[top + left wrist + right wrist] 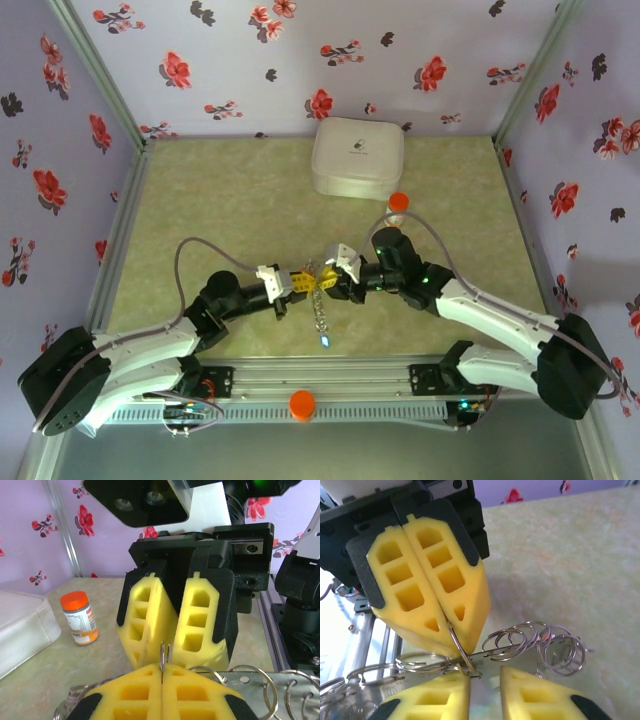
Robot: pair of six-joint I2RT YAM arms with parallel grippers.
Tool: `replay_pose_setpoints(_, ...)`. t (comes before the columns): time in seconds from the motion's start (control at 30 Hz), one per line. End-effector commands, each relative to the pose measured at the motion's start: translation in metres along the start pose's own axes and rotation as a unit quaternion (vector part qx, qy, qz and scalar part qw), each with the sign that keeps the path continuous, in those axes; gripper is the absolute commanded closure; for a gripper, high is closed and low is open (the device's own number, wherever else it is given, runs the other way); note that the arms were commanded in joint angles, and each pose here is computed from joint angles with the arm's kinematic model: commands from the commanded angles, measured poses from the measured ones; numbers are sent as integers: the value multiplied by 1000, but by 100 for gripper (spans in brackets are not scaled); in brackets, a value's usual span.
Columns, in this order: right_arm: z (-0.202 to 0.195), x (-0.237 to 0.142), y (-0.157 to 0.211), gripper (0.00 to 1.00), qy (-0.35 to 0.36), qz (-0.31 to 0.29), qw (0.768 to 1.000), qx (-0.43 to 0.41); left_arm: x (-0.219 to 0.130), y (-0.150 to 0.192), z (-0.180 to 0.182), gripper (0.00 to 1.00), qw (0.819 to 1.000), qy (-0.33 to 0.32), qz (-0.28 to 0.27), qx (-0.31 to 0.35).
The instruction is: Put the keys on the keyring
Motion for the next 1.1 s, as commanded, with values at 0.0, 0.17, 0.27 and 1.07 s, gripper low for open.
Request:
replay_pose_setpoints(0.0,6,-13,-11,71,14,-52,998,-39,0,-21,4,100,998,-2,-54,19)
replay_pose_setpoints(0.17,12,-17,-10,67,0,-63,997,-49,2,-18,3,100,999,1,-49,17)
replay_pose_setpoints(0.27,10,-17,-13,68,6,-73,996,-49,3,-18,3,100,999,7,-51,16)
replay_pose_setpoints(1.07,14,-18,-29,100,-21,27,997,-67,7,-8,7,63,999,6,44,14)
Point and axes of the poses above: each hand's point on the last joint's axis, 136 mm out from that joint toward the fingers, its own x axis out along the fingers, its own z axis along the line the jaws close on, y = z × x, the point moved 7 cm from there along -x, back along the fingers, and after that the axes turned 8 degrees about x, right-handed, at the moved point
